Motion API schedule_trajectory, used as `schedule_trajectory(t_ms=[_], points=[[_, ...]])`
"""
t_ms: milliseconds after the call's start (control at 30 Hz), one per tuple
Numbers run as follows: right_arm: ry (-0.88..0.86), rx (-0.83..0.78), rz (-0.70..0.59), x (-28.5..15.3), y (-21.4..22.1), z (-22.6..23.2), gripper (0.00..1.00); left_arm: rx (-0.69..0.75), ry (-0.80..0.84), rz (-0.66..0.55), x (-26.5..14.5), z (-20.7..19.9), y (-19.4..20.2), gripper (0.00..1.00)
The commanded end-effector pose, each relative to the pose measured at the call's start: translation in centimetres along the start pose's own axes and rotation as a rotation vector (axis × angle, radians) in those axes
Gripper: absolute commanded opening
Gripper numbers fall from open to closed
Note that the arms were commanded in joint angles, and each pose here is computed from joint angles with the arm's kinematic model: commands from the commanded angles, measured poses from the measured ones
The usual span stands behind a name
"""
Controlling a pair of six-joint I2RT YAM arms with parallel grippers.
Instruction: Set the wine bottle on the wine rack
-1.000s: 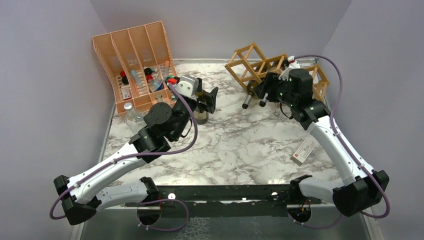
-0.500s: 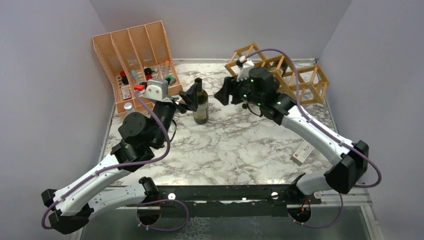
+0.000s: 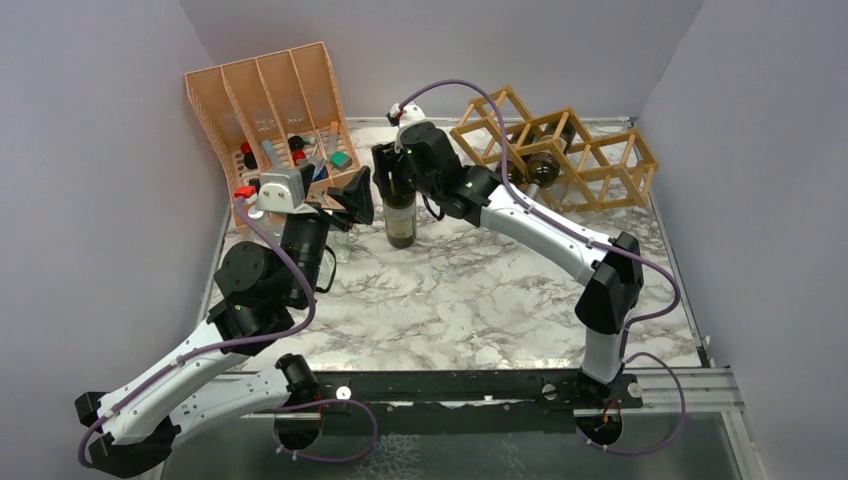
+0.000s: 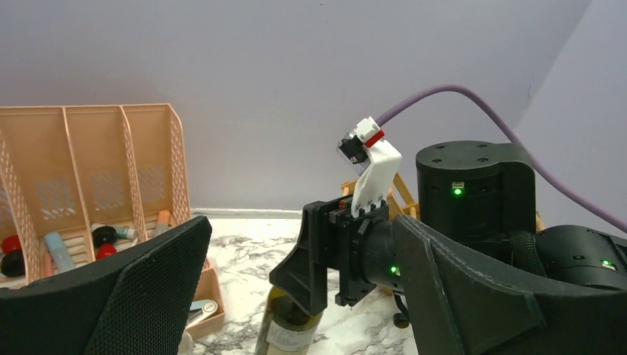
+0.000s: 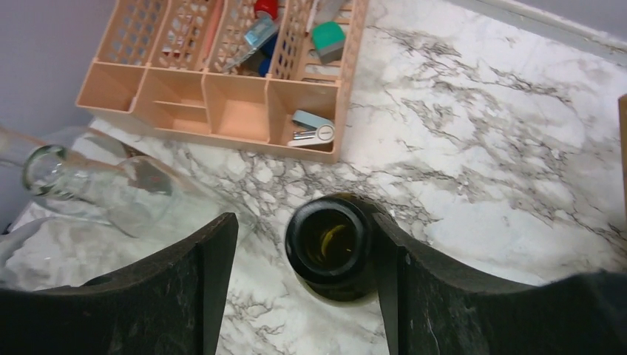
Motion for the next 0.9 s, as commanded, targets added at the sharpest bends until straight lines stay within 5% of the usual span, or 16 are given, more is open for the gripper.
schedule_trajectory(t_ms=[0,400,700,767,867], points=[[0.099,-0.026,-0.021,0.5,-0.6,-1.6,0.66,-0.004,-0.030,-0.006,0.2,0.2,-0.2,0.99],[0.108,-0.079,-0.046,1.4,-0.2,-1.9,0.44,0.027,-0.034,0.008,0.9,-0.2,0.5,0.99],[0.083,-0.087,-0.036,1.9,1.0,-1.6,0.50,0.038,-0.035,0.017,1.1,-0.3,1.0,0.99],[0.085,-0.091,-0.040,2.0,0.8,-1.6,0.44,0.034,-0.037,0.011,1.1,-0.3,0.9,0.99],[0.120,-0.092,-0.065,1.7,0.0,-2.1,0.20,0.028,-0.026,0.005,1.2,-0.6,0.7,0.99]])
Point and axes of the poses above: each gripper's point midway between its finger pads, its own x axis out along the fingers, its own z axis along the line the jaws close on, y = z × x, the point moved 2 cm from there along -x, back along the fingers, and after that the axes turned 3 degrees about -x, right-handed, at the moved point
